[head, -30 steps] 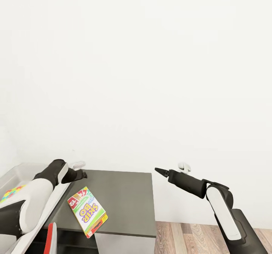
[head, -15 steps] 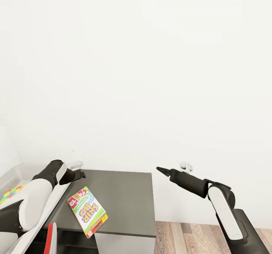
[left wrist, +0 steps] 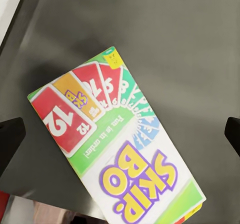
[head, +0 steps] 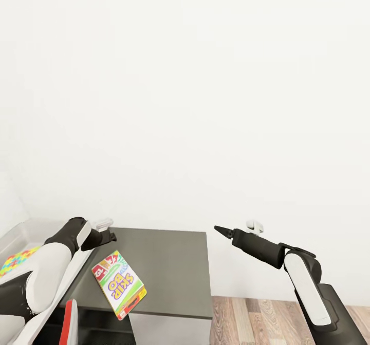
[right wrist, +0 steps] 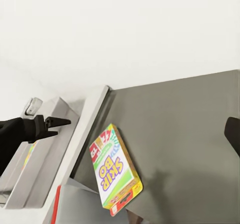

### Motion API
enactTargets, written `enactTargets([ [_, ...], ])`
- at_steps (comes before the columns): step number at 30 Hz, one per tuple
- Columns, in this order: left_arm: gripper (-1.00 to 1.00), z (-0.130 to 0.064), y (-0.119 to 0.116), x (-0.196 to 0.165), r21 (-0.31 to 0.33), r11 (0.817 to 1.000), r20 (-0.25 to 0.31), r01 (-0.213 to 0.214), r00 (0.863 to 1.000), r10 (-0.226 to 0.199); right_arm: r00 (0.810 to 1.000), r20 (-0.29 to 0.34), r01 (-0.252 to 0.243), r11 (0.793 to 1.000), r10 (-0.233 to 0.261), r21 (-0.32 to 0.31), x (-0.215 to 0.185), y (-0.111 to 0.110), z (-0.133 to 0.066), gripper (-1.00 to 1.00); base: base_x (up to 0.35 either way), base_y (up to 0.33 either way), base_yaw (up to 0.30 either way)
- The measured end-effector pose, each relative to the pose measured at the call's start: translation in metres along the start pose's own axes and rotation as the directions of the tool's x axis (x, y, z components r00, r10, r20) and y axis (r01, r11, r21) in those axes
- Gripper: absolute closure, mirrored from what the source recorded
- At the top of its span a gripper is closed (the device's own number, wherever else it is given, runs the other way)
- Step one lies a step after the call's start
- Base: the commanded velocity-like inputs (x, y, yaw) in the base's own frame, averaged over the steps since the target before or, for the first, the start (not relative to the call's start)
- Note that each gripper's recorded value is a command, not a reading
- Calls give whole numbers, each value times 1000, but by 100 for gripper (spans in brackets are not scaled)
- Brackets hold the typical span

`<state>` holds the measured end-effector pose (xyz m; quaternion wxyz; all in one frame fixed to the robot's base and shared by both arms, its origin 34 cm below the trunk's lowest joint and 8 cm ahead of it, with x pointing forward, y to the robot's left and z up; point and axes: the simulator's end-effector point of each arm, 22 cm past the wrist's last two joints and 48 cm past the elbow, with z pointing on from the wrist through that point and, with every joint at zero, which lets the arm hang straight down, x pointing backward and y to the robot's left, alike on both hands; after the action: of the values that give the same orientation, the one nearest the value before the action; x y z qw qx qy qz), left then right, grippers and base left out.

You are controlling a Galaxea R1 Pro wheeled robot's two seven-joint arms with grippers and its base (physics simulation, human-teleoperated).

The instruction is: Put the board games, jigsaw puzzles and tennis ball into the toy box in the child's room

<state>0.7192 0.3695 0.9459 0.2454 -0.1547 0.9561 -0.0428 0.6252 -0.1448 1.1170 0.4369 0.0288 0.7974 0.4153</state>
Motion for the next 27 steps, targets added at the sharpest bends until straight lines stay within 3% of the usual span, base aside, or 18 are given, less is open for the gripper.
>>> enactTargets([
  [27, -100, 21, 10, 14, -1, 1000, -40, 27, 999, -27, 999, -27, -27, 999, 27, 20, 12, -18, 9, -100, 0, 0, 0],
])
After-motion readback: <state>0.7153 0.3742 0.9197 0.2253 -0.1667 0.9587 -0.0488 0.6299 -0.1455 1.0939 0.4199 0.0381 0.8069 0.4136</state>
